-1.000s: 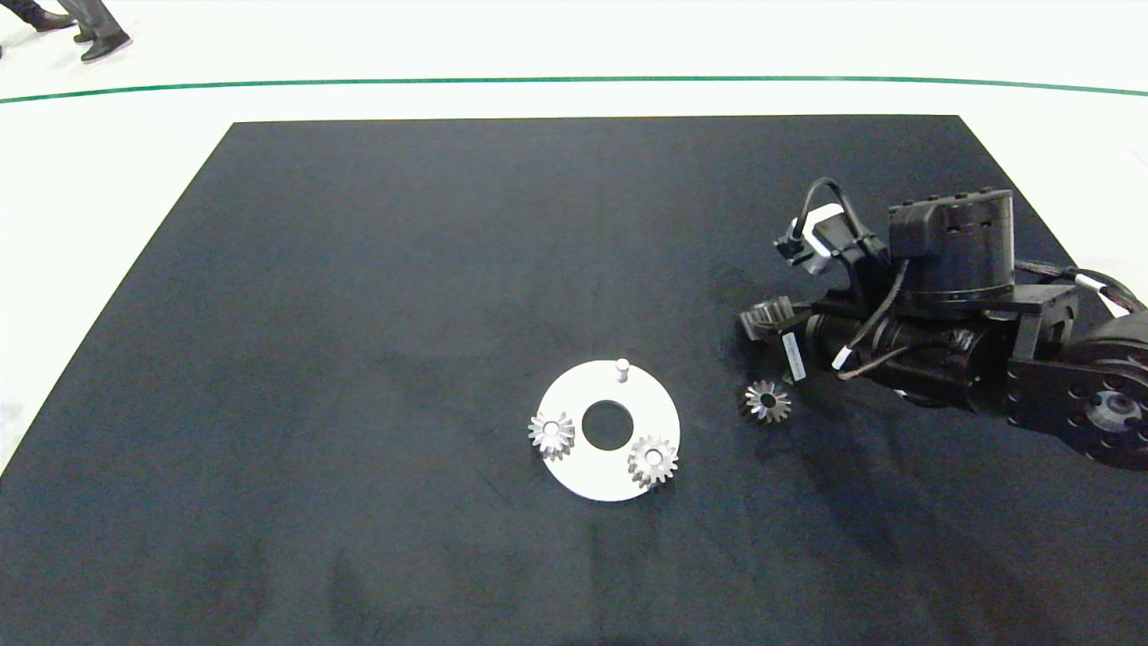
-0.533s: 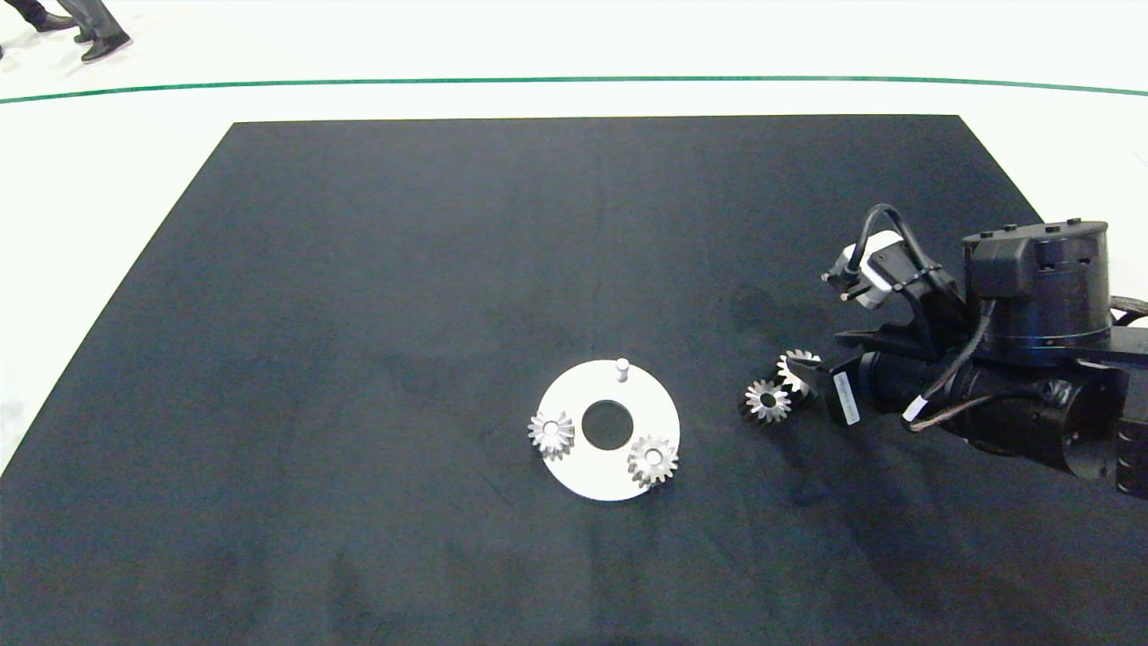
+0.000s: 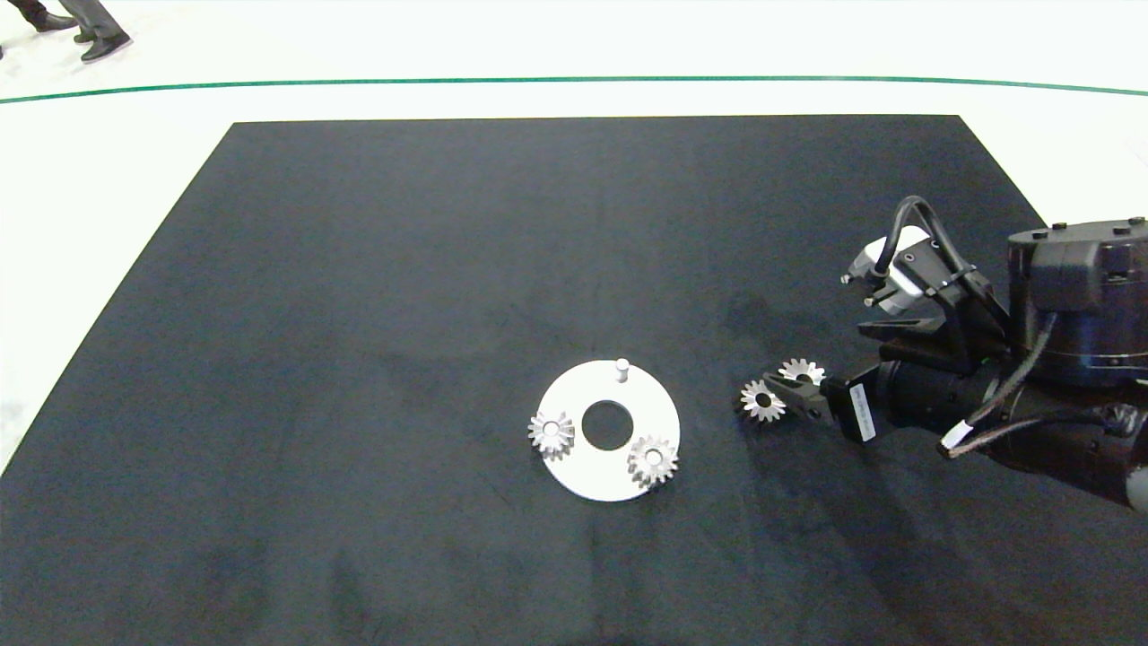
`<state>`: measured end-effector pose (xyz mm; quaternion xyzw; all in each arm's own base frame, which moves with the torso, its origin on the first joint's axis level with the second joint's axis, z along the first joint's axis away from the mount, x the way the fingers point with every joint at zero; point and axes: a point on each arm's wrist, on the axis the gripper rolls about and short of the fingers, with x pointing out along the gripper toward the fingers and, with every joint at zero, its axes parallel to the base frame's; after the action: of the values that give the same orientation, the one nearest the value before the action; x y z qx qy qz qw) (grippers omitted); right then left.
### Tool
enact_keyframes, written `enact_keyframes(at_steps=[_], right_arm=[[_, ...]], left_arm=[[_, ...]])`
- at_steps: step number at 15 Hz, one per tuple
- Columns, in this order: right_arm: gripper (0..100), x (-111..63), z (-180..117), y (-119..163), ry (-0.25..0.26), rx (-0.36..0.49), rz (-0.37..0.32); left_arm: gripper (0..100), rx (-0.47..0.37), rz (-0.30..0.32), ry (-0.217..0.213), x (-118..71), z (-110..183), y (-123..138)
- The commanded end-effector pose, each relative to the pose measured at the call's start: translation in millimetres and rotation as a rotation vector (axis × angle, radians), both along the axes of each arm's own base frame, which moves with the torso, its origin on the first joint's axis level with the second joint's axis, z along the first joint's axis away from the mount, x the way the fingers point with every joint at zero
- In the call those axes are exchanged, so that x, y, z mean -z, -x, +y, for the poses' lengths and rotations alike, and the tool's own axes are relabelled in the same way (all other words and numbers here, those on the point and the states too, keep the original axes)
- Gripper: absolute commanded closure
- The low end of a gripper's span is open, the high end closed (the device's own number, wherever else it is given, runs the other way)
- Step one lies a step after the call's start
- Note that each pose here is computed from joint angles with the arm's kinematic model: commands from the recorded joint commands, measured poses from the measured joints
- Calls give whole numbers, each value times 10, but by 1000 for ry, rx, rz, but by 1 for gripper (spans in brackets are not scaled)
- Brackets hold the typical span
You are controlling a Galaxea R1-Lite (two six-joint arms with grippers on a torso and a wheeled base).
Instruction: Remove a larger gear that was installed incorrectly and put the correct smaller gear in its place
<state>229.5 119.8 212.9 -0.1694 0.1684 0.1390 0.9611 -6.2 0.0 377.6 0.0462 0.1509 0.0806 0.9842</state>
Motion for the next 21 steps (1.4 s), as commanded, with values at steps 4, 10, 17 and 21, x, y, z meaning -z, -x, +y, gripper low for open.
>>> enact_keyframes(at_steps=[4,10,17,21], right_arm=[[0,152,339,166,27,-143,40],[0,381,527,41,28,-156,86],[0,251,266,-274,81,-115,-3],[0,-396,334,-379,101,-215,90]], left_arm=[[0,-1,14,-5,14,0,3],[0,-1,14,-6,14,0,3],[0,0,19,-8,22,1,-3],[0,0,21,-8,25,1,-6]])
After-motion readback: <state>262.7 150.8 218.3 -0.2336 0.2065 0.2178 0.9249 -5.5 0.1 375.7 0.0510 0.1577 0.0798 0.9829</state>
